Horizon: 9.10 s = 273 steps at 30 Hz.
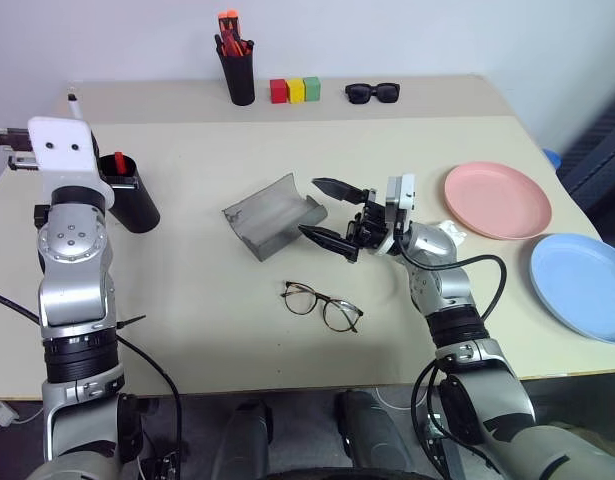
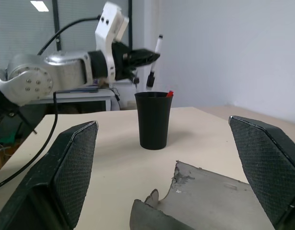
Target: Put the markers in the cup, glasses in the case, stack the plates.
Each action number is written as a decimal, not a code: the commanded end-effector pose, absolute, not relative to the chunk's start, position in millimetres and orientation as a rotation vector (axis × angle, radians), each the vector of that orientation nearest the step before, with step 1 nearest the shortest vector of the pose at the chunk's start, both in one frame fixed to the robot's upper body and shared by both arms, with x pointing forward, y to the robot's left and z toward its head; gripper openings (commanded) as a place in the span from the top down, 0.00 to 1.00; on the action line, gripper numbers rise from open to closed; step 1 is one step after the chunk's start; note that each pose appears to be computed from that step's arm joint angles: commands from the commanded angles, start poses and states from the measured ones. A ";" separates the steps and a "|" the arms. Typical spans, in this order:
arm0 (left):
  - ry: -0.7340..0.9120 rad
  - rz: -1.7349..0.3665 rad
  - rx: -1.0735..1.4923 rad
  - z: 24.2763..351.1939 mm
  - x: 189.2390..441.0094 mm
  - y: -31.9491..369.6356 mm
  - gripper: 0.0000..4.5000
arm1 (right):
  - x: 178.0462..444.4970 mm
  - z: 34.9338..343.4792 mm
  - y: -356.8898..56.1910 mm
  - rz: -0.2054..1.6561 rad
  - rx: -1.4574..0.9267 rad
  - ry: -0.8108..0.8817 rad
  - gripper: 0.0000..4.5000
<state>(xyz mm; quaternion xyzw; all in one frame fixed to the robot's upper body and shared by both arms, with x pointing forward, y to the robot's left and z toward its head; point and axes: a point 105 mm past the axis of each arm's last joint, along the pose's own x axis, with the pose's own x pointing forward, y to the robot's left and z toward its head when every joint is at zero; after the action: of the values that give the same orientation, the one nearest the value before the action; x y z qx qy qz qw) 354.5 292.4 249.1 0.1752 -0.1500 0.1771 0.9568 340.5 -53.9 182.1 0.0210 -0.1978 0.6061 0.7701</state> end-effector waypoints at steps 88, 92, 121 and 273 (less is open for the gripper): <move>0.408 -1.143 1.012 149.1 399.7 124.5 0.98 | 295.5 167.0 -136.2 0.963 -0.116 -0.268 0.00; 0.394 -1.199 0.993 146.4 393.6 113.2 0.98 | 292.3 166.9 -139.3 0.949 -0.122 -0.264 0.00; 0.404 -1.181 0.952 136.7 382.3 117.7 0.33 | 273.6 153.9 -150.7 0.960 -0.184 -0.063 0.00; 0.151 -1.220 0.548 116.8 230.9 163.6 0.00 | 288.8 111.5 -68.0 1.515 -0.374 0.487 0.96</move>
<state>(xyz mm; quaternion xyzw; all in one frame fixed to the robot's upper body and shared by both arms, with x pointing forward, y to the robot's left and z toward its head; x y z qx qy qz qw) 232.9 169.4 109.9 0.2450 0.0851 -0.5577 0.7884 284.1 -69.7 105.0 -0.1572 0.2414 0.6812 0.6731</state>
